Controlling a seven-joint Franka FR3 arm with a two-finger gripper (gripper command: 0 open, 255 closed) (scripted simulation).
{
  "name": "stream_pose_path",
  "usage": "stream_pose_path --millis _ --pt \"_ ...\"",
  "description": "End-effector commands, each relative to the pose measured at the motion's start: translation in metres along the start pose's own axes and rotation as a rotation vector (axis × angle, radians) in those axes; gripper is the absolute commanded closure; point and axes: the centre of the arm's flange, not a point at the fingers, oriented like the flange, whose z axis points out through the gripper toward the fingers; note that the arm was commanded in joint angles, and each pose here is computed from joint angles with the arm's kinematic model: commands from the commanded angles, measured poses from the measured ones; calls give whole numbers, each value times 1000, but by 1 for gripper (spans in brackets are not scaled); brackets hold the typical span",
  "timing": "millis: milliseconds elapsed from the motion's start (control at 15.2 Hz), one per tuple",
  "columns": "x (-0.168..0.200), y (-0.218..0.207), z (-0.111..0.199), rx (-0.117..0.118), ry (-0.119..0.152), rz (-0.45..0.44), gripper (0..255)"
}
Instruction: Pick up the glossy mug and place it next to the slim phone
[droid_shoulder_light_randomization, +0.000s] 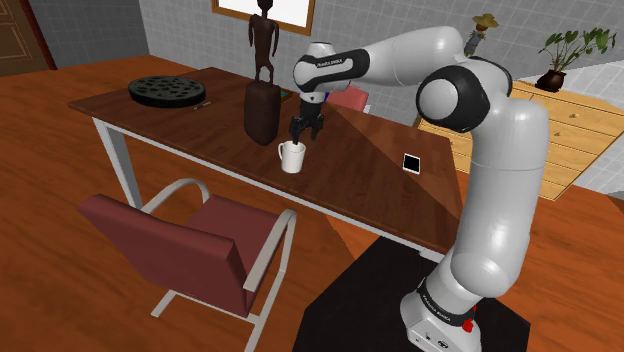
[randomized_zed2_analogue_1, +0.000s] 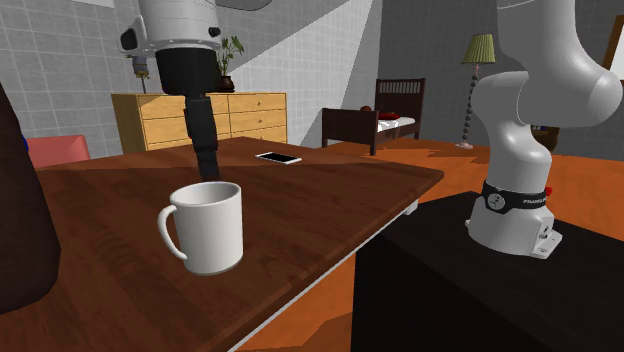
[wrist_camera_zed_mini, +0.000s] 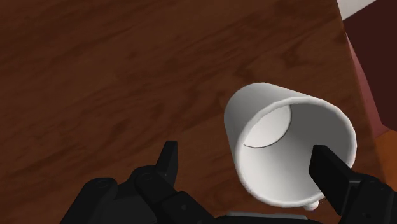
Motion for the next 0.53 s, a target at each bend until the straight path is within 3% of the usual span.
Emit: stream_pose_path --millis 0,462 --pt "7 0 9 -1 -2 -1 0" --pt "7 0 43 -1 -2 -1 0"
